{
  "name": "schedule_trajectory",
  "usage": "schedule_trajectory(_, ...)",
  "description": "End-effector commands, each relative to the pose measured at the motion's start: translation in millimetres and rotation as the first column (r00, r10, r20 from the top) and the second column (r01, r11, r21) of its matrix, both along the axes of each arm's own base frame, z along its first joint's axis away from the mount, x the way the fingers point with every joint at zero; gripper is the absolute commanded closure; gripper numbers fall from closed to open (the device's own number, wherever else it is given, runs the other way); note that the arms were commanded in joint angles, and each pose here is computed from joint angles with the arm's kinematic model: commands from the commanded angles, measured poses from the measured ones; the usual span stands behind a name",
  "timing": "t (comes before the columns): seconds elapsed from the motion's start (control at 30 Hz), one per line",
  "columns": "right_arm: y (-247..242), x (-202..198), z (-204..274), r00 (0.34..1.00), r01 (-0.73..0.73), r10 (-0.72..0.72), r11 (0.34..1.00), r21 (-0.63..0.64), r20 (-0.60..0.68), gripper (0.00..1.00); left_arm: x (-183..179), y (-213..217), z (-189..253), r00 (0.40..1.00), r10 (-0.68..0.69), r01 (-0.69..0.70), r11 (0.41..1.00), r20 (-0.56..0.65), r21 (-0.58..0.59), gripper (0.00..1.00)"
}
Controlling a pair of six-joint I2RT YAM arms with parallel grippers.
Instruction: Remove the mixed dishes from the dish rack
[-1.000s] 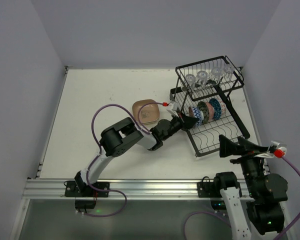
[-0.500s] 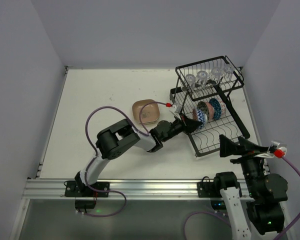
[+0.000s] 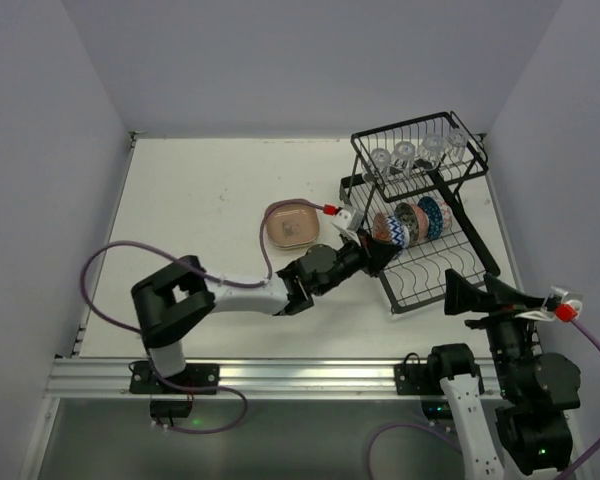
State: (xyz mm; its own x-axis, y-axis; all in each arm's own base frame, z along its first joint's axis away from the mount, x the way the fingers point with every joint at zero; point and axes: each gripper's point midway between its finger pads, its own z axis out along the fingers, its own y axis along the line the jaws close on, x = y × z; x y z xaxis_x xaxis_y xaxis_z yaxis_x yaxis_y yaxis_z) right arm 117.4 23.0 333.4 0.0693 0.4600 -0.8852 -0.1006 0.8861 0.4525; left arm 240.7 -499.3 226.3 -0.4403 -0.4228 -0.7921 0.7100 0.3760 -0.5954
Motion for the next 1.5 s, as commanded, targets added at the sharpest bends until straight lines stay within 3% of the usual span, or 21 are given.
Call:
schedule_trajectory(0.0, -7.3, -7.2, 13.0, 0.998, 0.034, -0.033, 0.999, -0.016, 0.046, 0.01, -8.5, 38.1, 1.0, 0.984, 0.176, -0.173, 0.966, 0.002, 0.194, 1.0)
schedule_trajectory(0.1, -9.6, -8.8, 18.8, 0.997, 0.046, -0.045, 0.999, -0.015, 0.066, 0.01, 1.5, 90.4, -19.4, 0.919, 0.386, -0.332, 0.865, -0.078, 0.377, 1.0)
schedule_trajectory(0.13, -9.9, -8.8, 19.9, 0.997, 0.048, -0.046, 0.999, -0.016, 0.069, 0.01, 6.9, 126.5, -34.3, 0.867, 0.495, -0.405, 0.766, -0.057, 0.499, 1.0)
schedule_trajectory(0.2, -9.7, -8.4, 21.7, 0.996, 0.047, -0.045, 0.999, -0.019, 0.071, 0.01, 31.4, 170.7, -36.8, 0.775, 0.627, -0.483, 0.67, -0.081, 0.564, 1.0)
schedule_trajectory(0.27, -8.7, -8.1, 24.8, 0.997, 0.041, -0.039, 0.999, -0.02, 0.071, 0.01, 44.7, 210.5, -51.5, 0.727, 0.668, -0.443, 0.635, -0.161, 0.633, 1.0)
schedule_trajectory(0.3, -6.5, -8.4, 26.0, 0.997, 0.029, -0.027, 0.999, -0.022, 0.072, 0.01, 71.6, 243.4, -55.4, 0.674, 0.711, -0.461, 0.617, -0.201, 0.637, 1.0)
schedule_trajectory(0.33, -5.2, -8.7, 28.8, 0.996, 0.022, -0.02, 1.0, -0.016, 0.081, 0.01, 71.7, 254.9, -62.6, 0.67, 0.701, -0.423, 0.632, -0.245, 0.649, 1.0)
schedule_trajectory(0.47, -1.4, -8.3, 33.7, 0.995, 0.002, -0.001, 1.0, -0.008, 0.095, 0.01, 104.2, 324.2, -61.2, 0.504, 0.836, -0.508, 0.492, -0.219, 0.707, 1.0)
schedule_trajectory(0.6, -0.3, -13.4, 40.0, 0.995, -0.007, 0.009, 1.0, -0.015, 0.101, 0.01, 131.4, 364.6, -62.4, 0.413, 0.891, -0.499, 0.395, -0.189, 0.771, 1.0)
schedule_trajectory(0.63, -0.4, -13.8, 40.2, 0.995, -0.008, 0.009, 1.0, -0.015, 0.101, 0.01, 132.5, 372.0, -79.4, 0.392, 0.9, -0.446, 0.369, -0.193, 0.816, 1.0)
schedule_trajectory(0.77, -2.3, -16.2, 41.5, 0.994, 0.002, 0.0, 1.0, -0.014, 0.109, 0.01, 158.9, 383.4, -91.6, 0.382, 0.897, -0.356, 0.365, -0.222, 0.86, 1.0)
schedule_trajectory(0.83, -1.9, -15.9, 41.8, 0.994, 0.0, 0.002, 1.0, -0.018, 0.108, 0.01, 157.5, 385.4, -111.2, 0.37, 0.902, -0.268, 0.332, -0.222, 0.904, 1.0)
schedule_trajectory(1.0, -1.8, -14.5, 40.8, 0.995, 0.0, 0.003, 1.0, -0.028, 0.099, 0.01, 173.9, 380.7, -113.1, 0.386, 0.9, -0.224, 0.304, -0.202, 0.926, 1.0)
schedule_trajectory(1.27, -4.9, -14.7, 35.8, 0.996, 0.016, -0.012, 0.999, -0.043, 0.088, 0.01, 170.0, 393.0, -137.4, 0.378, 0.915, -0.104, 0.193, -0.141, 0.976, 1.0)
schedule_trajectory(1.47, -5.3, -11.7, 31.0, 0.997, 0.02, -0.016, 0.999, -0.049, 0.076, 0.01, 170.1, 388.7, -154.2, 0.398, 0.903, -0.063, 0.202, -0.161, 0.977, 0.8)
